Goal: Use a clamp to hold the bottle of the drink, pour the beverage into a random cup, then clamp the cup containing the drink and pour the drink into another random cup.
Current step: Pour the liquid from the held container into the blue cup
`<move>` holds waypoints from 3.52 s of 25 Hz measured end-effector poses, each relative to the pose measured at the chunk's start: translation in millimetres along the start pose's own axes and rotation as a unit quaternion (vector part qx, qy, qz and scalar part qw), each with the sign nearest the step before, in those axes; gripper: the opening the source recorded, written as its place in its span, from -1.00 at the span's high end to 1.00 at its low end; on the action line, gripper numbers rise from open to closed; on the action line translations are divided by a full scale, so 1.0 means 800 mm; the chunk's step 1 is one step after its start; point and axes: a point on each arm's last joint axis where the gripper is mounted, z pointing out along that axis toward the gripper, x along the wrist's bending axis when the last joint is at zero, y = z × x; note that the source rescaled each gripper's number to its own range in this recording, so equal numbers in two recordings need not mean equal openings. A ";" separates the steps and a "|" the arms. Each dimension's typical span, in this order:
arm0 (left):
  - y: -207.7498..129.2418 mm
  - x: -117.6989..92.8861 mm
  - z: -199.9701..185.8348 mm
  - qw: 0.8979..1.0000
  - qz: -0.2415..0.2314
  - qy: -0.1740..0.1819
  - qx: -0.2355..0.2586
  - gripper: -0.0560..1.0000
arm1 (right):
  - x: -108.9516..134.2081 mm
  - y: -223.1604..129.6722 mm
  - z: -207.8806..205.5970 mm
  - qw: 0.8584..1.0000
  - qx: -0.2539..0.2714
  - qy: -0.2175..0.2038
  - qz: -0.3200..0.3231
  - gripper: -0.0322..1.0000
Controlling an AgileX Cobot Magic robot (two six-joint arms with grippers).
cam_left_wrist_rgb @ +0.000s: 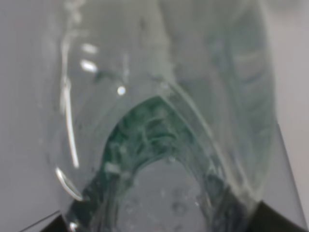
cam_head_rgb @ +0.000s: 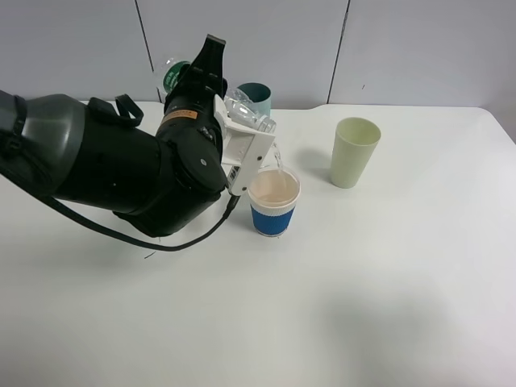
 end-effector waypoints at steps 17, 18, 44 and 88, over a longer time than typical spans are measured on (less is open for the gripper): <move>0.000 0.002 0.000 1.000 0.017 0.009 0.000 0.89 | 0.000 0.000 0.000 1.000 0.000 0.000 0.000 -1.00; 0.000 0.002 0.000 1.000 0.020 0.009 0.000 0.89 | 0.000 0.000 0.000 1.000 0.000 0.000 0.000 -1.00; 0.002 0.005 0.000 0.996 0.091 0.024 -0.005 0.89 | 0.000 0.000 0.000 1.000 0.000 0.000 0.000 -1.00; -0.022 0.017 -0.015 0.984 -0.167 0.040 -0.053 0.89 | 0.000 0.000 0.000 1.000 0.000 0.000 0.000 -1.00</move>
